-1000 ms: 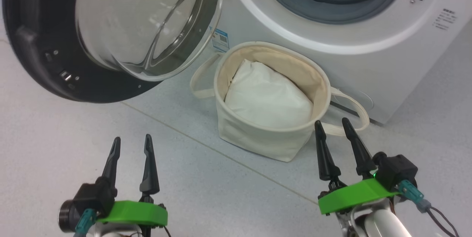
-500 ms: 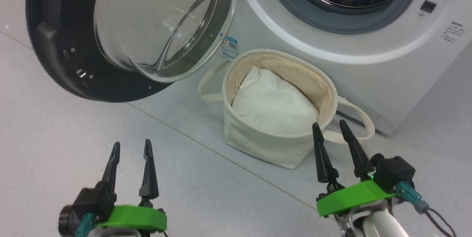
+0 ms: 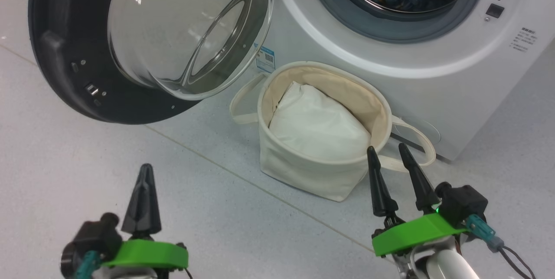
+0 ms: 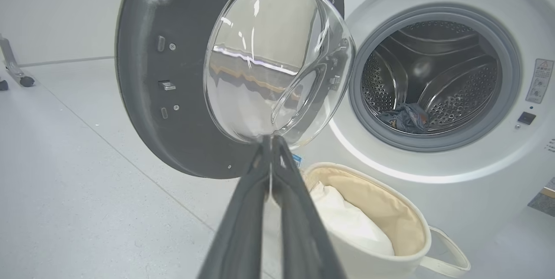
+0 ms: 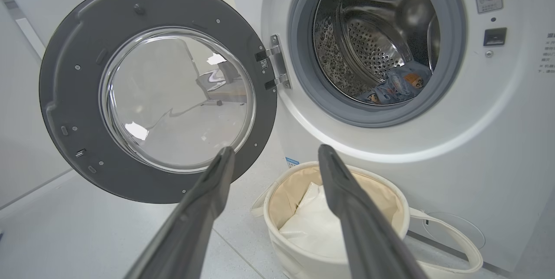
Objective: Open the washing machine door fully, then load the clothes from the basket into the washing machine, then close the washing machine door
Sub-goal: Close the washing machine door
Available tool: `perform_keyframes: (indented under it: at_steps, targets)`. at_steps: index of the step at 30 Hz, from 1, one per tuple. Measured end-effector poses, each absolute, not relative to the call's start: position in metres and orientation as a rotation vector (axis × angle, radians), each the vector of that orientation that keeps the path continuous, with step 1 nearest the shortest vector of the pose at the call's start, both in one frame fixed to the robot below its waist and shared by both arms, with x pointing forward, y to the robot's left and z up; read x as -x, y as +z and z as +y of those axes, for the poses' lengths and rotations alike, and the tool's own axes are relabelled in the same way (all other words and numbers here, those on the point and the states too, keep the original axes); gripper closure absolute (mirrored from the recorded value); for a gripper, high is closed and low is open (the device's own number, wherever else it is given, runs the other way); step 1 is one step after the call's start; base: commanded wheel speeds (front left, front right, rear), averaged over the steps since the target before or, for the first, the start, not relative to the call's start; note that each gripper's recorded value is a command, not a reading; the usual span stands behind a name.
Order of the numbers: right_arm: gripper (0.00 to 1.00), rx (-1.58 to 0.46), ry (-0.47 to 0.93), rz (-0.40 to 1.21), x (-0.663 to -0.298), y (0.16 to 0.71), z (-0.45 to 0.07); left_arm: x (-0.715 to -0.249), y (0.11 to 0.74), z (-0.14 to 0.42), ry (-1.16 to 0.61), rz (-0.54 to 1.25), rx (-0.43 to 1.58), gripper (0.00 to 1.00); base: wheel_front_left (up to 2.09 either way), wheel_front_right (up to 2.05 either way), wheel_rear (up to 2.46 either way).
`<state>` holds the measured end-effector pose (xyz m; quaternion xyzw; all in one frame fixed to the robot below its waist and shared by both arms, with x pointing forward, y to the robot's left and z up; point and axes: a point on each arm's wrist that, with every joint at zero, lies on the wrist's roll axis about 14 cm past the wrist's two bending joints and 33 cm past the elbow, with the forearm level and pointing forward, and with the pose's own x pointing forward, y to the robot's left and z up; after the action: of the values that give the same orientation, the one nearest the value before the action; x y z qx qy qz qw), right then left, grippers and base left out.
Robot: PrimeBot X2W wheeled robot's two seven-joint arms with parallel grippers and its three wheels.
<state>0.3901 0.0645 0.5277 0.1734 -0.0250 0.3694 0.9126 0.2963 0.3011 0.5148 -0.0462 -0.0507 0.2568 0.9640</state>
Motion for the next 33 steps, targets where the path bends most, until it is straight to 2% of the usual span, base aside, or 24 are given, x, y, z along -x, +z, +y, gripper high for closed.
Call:
perform_keyframes:
  at_steps: [5, 9, 12, 18, 24, 27, 33]
  targets:
    - [0.00, -0.358, 0.762, -0.049, -0.390, 0.527, 0.065, -0.291, 0.523, 0.316, 0.551, -0.142, 0.137, 1.00, 0.00, 0.00, 0.00]
    - [0.00, -0.361, 0.758, -0.043, -0.391, 0.524, 0.064, -0.271, 0.542, 0.358, 0.650, -0.260, 0.279, 1.00, 0.00, 0.00, 0.00]
    - [0.00, -0.364, 0.755, -0.035, -0.392, 0.521, 0.064, -0.260, 0.562, 0.383, 0.659, -0.382, 0.360, 1.00, 0.00, 0.00, 0.00]
    - [0.00, -0.364, 0.752, -0.013, -0.393, 0.513, 0.063, -0.256, 0.586, 0.435, 0.737, -0.563, 0.513, 1.00, 0.00, 0.00, 0.00]
    - [0.00, -0.340, 0.746, 0.012, -0.399, 0.499, 0.062, -0.281, 0.569, 0.491, 0.743, -0.520, 0.926, 1.00, 0.00, 0.00, 0.00]
    - [0.00, -0.326, 0.752, 0.014, -0.406, 0.493, 0.065, -0.297, 0.575, 0.514, 0.746, -0.475, 0.958, 1.00, 0.00, 0.00, 0.00]
    - [0.00, -0.314, 0.739, 0.020, -0.425, 0.482, 0.058, -0.317, 0.556, 0.541, 0.824, -0.481, 1.158, 1.00, 0.00, 0.00, 0.00]
